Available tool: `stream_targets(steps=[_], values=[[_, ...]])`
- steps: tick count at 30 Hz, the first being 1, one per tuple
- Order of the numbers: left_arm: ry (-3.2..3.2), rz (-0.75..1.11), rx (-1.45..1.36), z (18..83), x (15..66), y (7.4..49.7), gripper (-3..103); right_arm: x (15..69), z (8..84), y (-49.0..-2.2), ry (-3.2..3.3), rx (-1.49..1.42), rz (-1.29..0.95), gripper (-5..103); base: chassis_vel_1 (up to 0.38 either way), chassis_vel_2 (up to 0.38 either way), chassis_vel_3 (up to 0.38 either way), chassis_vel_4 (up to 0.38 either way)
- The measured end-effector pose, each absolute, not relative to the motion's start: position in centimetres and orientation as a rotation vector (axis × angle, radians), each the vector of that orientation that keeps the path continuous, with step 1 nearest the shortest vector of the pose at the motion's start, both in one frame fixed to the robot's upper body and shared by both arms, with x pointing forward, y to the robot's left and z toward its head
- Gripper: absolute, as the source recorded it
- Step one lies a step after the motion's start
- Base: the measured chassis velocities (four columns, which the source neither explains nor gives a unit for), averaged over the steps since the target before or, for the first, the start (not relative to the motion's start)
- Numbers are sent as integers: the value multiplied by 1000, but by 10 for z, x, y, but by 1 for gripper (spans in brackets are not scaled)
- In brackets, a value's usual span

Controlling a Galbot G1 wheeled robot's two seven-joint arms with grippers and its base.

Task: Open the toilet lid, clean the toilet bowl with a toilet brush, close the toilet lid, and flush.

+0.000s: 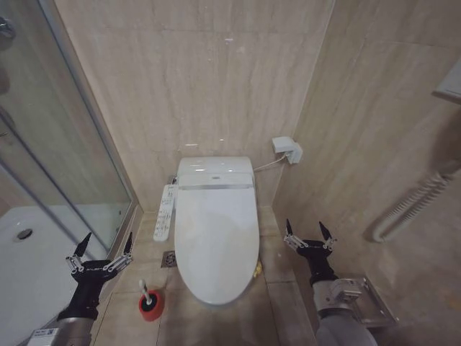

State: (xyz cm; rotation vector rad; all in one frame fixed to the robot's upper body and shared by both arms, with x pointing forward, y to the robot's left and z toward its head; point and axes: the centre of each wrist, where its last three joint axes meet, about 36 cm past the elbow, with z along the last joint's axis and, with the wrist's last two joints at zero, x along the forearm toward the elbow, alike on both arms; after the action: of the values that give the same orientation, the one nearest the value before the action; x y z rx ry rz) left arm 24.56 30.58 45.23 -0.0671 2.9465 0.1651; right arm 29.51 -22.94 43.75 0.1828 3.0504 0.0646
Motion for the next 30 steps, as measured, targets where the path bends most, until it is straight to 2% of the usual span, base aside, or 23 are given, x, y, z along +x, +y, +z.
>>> stream_targets(steps=[12,24,30], values=[[2947,165,-67,452,245,306,100,295,437,-229,3051,183,65,100,221,-221,-213,208],[2946,165,-67,452,246,306,100,295,438,-229,3050,183,65,100,-12,2,-1,-15],[2947,165,-67,452,246,306,100,295,438,-229,3050,183,65,100,110,-117,-128,132]])
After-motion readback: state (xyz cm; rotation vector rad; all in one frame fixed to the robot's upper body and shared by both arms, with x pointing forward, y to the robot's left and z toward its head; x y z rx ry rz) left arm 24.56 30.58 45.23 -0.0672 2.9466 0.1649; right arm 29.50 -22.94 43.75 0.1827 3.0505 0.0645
